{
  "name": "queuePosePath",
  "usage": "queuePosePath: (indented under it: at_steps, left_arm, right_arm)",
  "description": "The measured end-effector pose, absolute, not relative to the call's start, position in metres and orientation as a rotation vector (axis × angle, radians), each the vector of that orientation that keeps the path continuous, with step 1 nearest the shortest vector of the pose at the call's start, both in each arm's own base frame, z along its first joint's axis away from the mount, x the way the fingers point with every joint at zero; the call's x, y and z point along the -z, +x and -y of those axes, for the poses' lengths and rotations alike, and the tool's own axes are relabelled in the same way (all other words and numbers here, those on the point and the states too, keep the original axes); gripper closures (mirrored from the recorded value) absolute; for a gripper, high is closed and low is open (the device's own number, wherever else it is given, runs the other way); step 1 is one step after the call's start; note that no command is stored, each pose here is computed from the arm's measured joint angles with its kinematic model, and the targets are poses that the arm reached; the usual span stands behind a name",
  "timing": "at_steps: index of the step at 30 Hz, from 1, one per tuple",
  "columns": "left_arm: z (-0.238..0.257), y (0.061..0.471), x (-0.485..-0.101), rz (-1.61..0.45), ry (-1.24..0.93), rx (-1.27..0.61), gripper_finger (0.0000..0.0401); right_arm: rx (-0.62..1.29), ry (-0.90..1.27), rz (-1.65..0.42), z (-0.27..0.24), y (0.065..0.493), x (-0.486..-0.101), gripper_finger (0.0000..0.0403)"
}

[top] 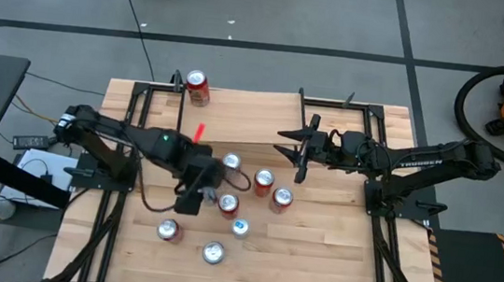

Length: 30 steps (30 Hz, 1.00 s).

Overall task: Place canned beverage on shelf
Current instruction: Put the blue soda can on the shelf

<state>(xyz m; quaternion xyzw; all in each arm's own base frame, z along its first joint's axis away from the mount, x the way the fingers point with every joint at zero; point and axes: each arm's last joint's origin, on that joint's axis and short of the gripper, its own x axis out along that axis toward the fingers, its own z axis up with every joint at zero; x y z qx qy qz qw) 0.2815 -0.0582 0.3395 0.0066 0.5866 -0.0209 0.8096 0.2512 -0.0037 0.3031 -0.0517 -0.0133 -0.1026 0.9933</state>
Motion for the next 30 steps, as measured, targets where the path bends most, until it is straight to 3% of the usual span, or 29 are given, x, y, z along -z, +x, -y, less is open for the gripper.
queuePosePath:
  at_steps: [9, 16, 30]
  left_arm:
    - [0.025, 0.280, -0.385, -1.129, -0.048, -0.040, 0.0148]
    - [-0.020, 0.272, -0.413, -1.069, -0.111, -0.211, 0.0148]
    - [-0.125, 0.264, -0.414, -1.166, -0.295, -0.445, 0.0147]
  right_arm:
    - [0.206, -0.100, 0.028, 0.004, 0.251, -0.303, 0.0218]
    - [0.206, -0.099, 0.035, 0.004, 0.251, -0.304, 0.0218]
    - [0.219, -0.102, 0.044, 0.007, 0.251, -0.305, 0.0218]
